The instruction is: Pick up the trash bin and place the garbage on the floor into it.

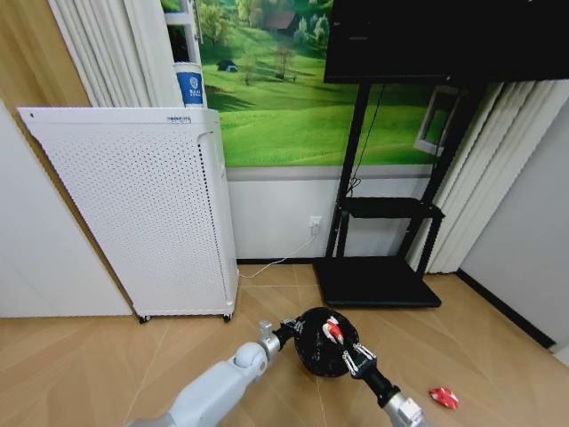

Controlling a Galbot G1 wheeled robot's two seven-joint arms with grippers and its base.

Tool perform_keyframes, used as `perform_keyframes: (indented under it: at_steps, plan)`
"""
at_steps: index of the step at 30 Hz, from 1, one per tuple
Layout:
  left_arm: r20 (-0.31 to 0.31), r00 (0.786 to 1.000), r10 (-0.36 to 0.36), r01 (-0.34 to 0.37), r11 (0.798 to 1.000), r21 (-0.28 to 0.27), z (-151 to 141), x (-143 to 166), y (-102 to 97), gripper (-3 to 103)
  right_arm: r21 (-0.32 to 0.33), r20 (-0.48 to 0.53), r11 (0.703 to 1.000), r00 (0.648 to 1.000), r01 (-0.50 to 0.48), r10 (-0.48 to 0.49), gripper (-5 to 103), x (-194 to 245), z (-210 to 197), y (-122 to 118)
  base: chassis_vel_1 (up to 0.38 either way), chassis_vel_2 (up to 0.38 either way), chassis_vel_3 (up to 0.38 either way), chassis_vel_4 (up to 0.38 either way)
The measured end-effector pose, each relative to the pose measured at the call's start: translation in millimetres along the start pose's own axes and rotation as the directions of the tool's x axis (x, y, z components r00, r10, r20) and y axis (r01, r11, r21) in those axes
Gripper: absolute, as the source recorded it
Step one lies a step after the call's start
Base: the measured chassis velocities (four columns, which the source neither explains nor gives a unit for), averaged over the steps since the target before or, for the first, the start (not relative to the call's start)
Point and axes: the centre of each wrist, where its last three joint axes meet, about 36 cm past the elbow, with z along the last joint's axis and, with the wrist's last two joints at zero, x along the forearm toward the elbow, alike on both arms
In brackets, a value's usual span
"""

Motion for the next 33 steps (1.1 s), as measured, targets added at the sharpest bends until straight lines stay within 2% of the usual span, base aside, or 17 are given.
perform_keyframes:
  at_steps: [3, 4, 6, 9, 11, 12, 14, 15, 16, 17, 18, 19, 20, 23, 33]
  plan:
    - [0.012, 1.000, -0.011, 0.011, 1.000, 0.023, 2, 2, 0.4, 7, -0.002, -0.006, 1.000, 1.000, 0.008, -0.008, 48, 1, -1, 4, 0.000, 0.000, 0.000, 0.000]
    - [0.012, 1.000, -0.011, 0.011, 1.000, 0.023, 2, 2, 0.4, 7, -0.002, -0.006, 1.000, 1.000, 0.008, -0.008, 48, 1, -1, 4, 0.000, 0.000, 0.000, 0.000]
    - [0.016, 1.000, -0.015, 0.015, 0.999, 0.033, 3, -1, -0.3, 7, -0.002, -0.008, 1.000, 1.000, 0.013, -0.013, 59, 2, -1, 6, 0.000, 0.000, 0.000, 0.000]
    - [0.017, 1.000, -0.015, 0.015, 0.999, 0.035, 3, -2, -1.0, 7, -0.004, -0.009, 1.000, 1.000, 0.012, -0.012, 65, 3, -1, 7, 0.000, 0.000, 0.000, 0.000]
    - [0.026, 0.999, -0.022, 0.021, 0.999, 0.038, 0, -2, 0.8, 7, -0.014, -0.008, 1.000, 1.000, -0.004, 0.004, 76, 3, 0, 11, 0.000, 0.000, 0.000, 0.000]
    - [0.026, 0.999, -0.022, 0.021, 0.999, 0.038, 0, -2, 0.8, 7, -0.014, -0.008, 1.000, 1.000, -0.004, 0.004, 76, 3, 0, 11, 0.000, 0.000, 0.000, 0.000]
    - [0.049, 0.998, -0.047, 0.046, 0.998, 0.033, -8, 2, 10.3, 7, -0.033, -0.020, 0.994, 0.994, -0.105, 0.105, 87, 3, 2, 14, 0.000, 0.000, 0.000, 0.000]
    - [0.070, 0.995, -0.067, 0.065, 0.997, 0.041, -13, 6, 16.1, 7, -0.037, -0.024, 0.988, 0.988, -0.151, 0.150, 87, 3, 3, 14, 0.000, 0.000, 0.000, 0.000]
    - [0.070, 0.995, -0.067, 0.065, 0.997, 0.041, -13, 6, 16.1, 7, -0.037, -0.024, 0.988, 0.988, -0.151, 0.150, 87, 3, 3, 14, 0.000, 0.000, 0.000, 0.000]
    - [0.087, 0.993, -0.086, 0.082, 0.995, 0.049, -18, 10, 20.8, 7, -0.036, -0.030, 0.982, 0.982, -0.185, 0.184, 93, 5, 4, 12, 0.000, 0.000, 0.000, 0.000]
    - [0.123, 0.984, -0.129, 0.121, 0.990, 0.066, -28, 22, 34.8, 7, -0.031, -0.052, 0.969, 0.969, -0.244, 0.242, 97, 12, 8, 8, 0.000, 0.000, 0.000, 0.000]
    - [0.137, 0.979, -0.153, 0.144, 0.987, 0.072, -32, 31, 43.7, 7, -0.029, -0.066, 0.964, 0.962, -0.266, 0.263, 99, 17, 10, 6, 0.000, 0.000, 0.000, 0.000]
    - [0.137, 0.979, -0.153, 0.144, 0.987, 0.072, -32, 31, 43.7, 7, -0.029, -0.066, 0.964, 0.962, -0.266, 0.263, 99, 17, 10, 6, 0.000, 0.000, 0.000, 0.000]
    - [0.153, 0.962, -0.225, 0.214, 0.973, 0.085, -32, 68, 70.9, 7, -0.025, -0.097, 0.951, 0.947, -0.309, 0.306, 100, 35, 17, 0, 0.000, 0.000, 0.000, 0.000]
    - [0.150, 0.956, -0.252, 0.237, 0.965, 0.111, -13, 86, 66.2, 7, -0.023, -0.089, 0.952, 0.950, -0.304, 0.301, 100, 34, 20, 1, -0.067, -0.068, 0.068, 0.066]
